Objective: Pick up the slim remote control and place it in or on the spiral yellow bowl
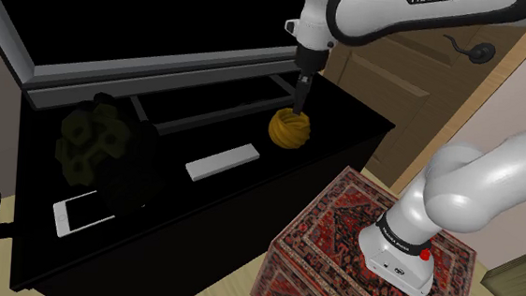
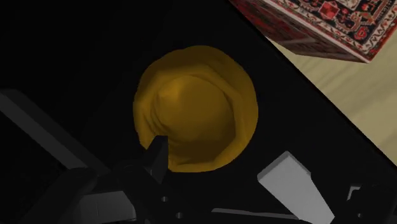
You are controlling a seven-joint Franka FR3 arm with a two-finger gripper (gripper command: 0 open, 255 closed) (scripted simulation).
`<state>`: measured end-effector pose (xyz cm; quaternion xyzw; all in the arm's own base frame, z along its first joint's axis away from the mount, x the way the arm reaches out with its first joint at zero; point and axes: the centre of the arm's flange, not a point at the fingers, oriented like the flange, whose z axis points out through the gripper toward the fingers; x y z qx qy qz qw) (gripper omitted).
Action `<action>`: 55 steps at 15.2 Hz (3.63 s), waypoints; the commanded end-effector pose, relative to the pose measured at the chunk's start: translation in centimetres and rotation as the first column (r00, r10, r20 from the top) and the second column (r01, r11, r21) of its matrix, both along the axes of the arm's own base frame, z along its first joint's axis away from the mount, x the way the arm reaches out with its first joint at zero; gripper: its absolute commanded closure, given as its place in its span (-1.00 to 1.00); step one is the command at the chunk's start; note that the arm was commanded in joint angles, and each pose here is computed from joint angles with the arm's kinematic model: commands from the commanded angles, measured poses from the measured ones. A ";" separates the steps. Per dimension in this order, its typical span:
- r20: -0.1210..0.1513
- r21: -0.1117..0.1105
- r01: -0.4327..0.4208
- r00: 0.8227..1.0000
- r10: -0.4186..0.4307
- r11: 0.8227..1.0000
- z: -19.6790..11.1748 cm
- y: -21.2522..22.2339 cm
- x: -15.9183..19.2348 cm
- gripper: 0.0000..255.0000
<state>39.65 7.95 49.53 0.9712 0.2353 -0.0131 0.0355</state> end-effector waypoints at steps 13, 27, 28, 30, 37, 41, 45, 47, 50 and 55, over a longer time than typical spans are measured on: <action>0.011 0.046 -0.506 0.862 0.506 0.861 -10.0 12.8 6.4 -1.00; 0.019 0.058 -0.639 0.769 0.639 0.767 -16.9 17.4 7.0 -1.00; 0.019 0.058 -0.639 0.769 0.639 0.767 -16.9 17.4 7.0 -1.00; 0.019 0.058 -0.639 0.769 0.639 0.767 -16.9 17.4 7.0 -1.00; 0.019 0.058 -0.639 0.769 0.639 0.767 -16.9 17.4 7.0 1.00; 0.019 0.058 -0.639 0.769 0.639 0.767 -16.9 17.4 7.0 1.00; 0.019 0.058 -0.639 0.769 0.639 0.767 -15.9 17.4 7.0 1.00; 0.019 0.058 -0.639 0.769 0.639 0.767 -14.8 17.4 7.0 1.00; 0.019 0.058 -0.639 0.769 0.639 0.767 -13.2 17.4 7.0 1.00; 0.019 0.058 -0.639 0.769 0.639 0.767 -10.6 17.4 7.0 1.00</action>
